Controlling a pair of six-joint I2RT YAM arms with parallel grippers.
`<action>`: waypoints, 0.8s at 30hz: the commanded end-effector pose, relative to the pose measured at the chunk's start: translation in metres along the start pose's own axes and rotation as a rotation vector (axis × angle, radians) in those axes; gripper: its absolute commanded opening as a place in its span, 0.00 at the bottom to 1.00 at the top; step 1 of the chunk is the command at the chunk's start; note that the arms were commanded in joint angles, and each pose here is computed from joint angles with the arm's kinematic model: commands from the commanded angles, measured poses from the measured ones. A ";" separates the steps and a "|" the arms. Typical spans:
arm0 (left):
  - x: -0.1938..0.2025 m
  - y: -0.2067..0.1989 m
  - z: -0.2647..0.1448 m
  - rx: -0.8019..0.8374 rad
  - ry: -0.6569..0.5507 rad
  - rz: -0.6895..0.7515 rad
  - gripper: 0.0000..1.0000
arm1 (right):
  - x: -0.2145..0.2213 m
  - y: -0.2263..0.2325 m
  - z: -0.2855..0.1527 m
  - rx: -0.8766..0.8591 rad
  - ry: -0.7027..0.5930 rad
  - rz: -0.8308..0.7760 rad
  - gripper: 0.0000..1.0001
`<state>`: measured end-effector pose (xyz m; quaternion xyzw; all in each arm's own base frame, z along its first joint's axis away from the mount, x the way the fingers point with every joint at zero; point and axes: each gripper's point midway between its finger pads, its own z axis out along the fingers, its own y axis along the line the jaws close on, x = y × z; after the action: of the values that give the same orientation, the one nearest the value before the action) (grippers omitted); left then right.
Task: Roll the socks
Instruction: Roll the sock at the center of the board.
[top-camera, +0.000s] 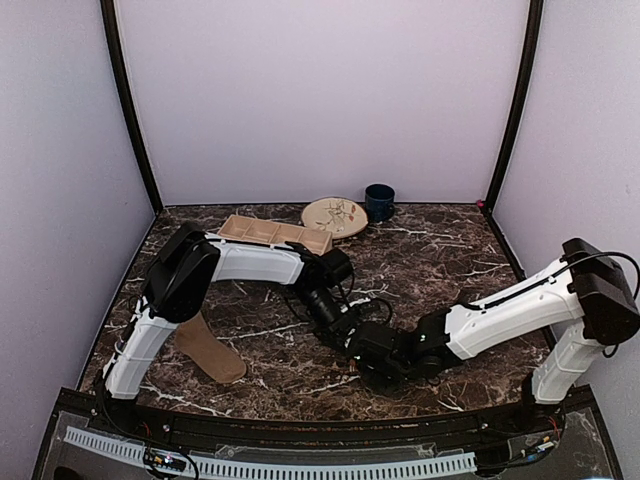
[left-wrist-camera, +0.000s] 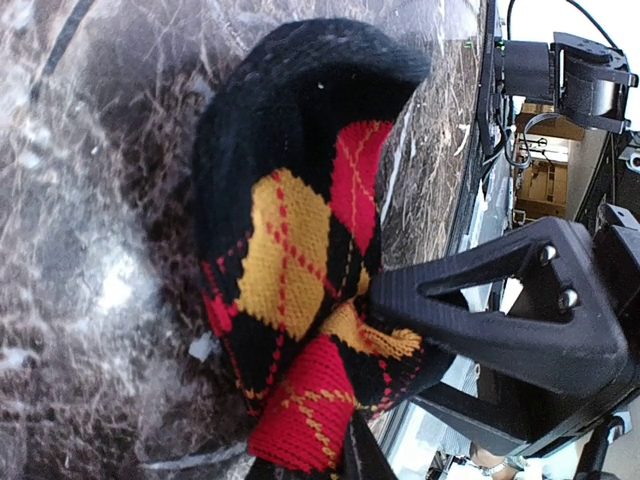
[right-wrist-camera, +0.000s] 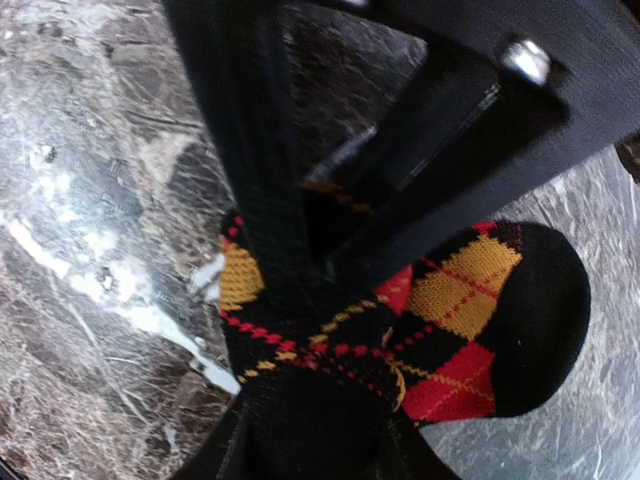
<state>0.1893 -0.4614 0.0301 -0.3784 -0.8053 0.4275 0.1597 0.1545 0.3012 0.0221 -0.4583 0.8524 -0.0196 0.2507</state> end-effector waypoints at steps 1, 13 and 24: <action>0.016 0.016 0.008 -0.033 0.055 -0.048 0.16 | -0.012 0.000 0.007 -0.032 -0.014 0.051 0.30; 0.016 0.035 0.000 -0.078 -0.002 -0.126 0.51 | -0.009 -0.006 0.008 -0.073 -0.004 0.110 0.17; 0.024 0.064 -0.013 -0.160 -0.068 -0.238 0.57 | -0.010 -0.002 0.006 -0.122 -0.005 0.139 0.14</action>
<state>0.2016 -0.4477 0.0371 -0.3206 -0.8142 0.4575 0.1581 0.1647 0.3107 0.0243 -0.4272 0.8719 0.0359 0.2365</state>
